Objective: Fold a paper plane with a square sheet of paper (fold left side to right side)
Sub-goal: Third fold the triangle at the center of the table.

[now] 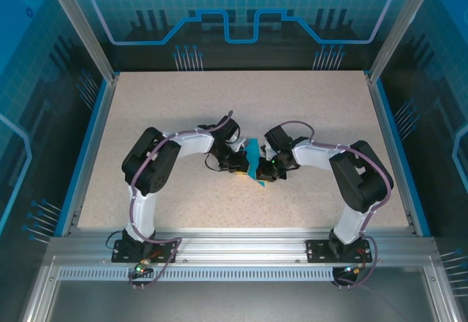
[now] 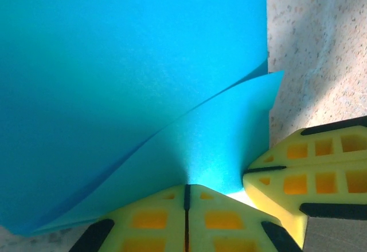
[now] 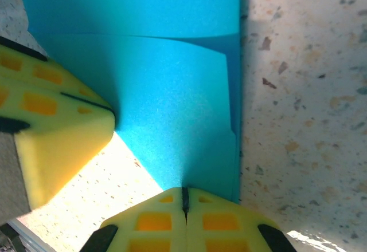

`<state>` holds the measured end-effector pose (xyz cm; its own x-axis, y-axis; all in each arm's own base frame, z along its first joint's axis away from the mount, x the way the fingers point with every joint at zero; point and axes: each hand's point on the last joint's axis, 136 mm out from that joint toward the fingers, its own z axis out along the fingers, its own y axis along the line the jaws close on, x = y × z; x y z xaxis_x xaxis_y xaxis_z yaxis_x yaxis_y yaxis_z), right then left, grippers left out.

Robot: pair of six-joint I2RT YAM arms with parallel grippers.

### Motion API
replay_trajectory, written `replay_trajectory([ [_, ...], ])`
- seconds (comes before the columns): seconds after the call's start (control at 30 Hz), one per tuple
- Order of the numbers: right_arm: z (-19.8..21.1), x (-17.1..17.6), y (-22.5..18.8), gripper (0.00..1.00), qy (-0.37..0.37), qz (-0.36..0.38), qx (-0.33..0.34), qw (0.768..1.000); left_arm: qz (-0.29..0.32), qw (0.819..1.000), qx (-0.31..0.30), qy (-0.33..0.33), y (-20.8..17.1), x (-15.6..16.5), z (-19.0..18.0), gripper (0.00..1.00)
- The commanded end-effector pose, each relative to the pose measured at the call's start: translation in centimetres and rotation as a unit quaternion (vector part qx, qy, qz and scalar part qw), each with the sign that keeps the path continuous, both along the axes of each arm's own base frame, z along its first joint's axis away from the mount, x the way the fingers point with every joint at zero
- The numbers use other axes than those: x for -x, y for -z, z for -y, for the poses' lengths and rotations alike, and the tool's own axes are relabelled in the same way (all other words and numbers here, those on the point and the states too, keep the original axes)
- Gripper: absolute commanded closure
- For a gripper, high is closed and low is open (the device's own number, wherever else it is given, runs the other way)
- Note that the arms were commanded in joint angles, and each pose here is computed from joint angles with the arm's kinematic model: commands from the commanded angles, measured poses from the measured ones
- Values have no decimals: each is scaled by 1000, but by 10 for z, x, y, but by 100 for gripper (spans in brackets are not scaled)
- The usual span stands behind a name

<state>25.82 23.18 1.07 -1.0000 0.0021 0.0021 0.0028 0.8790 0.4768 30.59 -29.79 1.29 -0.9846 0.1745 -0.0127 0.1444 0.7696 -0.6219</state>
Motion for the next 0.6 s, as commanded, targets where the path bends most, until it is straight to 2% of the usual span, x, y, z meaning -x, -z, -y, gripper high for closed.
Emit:
replay_trajectory([
  [0.0,31,32,22,100,0,-60,76,995,2,995,-89,-39,27,-10,-53,93],
  [0.57,32,35,21,100,0,-67,74,995,11,990,-109,-85,25,-31,-107,91],
])
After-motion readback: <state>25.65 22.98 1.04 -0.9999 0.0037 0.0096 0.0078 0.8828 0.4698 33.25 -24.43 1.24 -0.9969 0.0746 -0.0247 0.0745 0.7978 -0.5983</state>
